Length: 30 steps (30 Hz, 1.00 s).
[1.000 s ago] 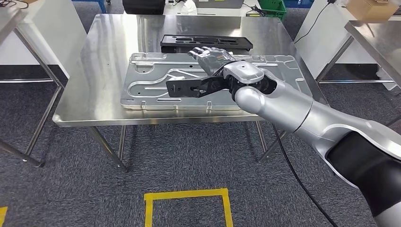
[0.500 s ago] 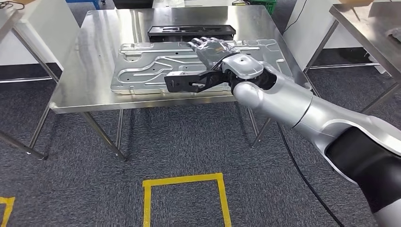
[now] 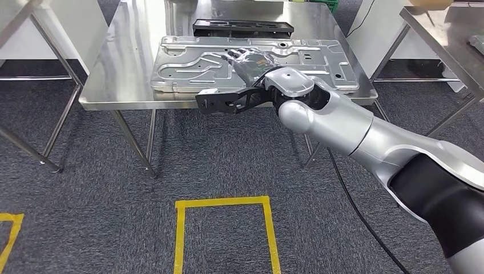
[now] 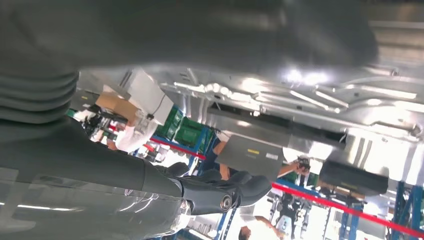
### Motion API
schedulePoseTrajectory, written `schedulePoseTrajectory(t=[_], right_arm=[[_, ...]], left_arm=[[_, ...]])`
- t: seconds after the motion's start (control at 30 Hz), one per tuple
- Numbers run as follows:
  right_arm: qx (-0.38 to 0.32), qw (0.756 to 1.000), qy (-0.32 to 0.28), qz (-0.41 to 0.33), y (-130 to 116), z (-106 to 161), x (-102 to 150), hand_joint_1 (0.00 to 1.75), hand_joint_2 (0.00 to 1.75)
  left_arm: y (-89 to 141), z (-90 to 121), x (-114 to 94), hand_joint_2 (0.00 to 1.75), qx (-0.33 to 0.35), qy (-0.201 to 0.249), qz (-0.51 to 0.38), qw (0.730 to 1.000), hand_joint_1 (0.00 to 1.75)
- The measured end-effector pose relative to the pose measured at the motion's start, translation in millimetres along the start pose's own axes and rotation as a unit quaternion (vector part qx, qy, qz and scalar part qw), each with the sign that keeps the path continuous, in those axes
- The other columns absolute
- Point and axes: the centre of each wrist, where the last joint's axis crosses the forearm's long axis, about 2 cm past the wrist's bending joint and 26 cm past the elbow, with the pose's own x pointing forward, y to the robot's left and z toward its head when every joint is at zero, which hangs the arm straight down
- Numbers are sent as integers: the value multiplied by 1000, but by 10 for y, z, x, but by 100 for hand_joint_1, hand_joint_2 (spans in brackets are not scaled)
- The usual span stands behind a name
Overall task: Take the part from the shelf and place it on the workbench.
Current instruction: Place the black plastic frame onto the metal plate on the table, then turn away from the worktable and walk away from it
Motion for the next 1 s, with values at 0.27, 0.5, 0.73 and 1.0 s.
schedulePoseTrajectory(t=[0.27,0.5,0.73,1.0], right_arm=[[-5,1000,2,-4,-45,-10,-9,0,0],[0,1000,0,-7,-9,-23,13,0,0],[1,1000,1,-10,-5,-33,4,0,0],[8,1000,2,-12,34,-43,-10,0,0]], left_arm=[[-18,3,-6,0,-2,1,0,1000,0],[-6,2,-24,0,-1,3,0,1000,0],[22,-3,-27,0,2,2,0,1000,0],[36,-5,-52,0,3,4,-1,1000,0]])
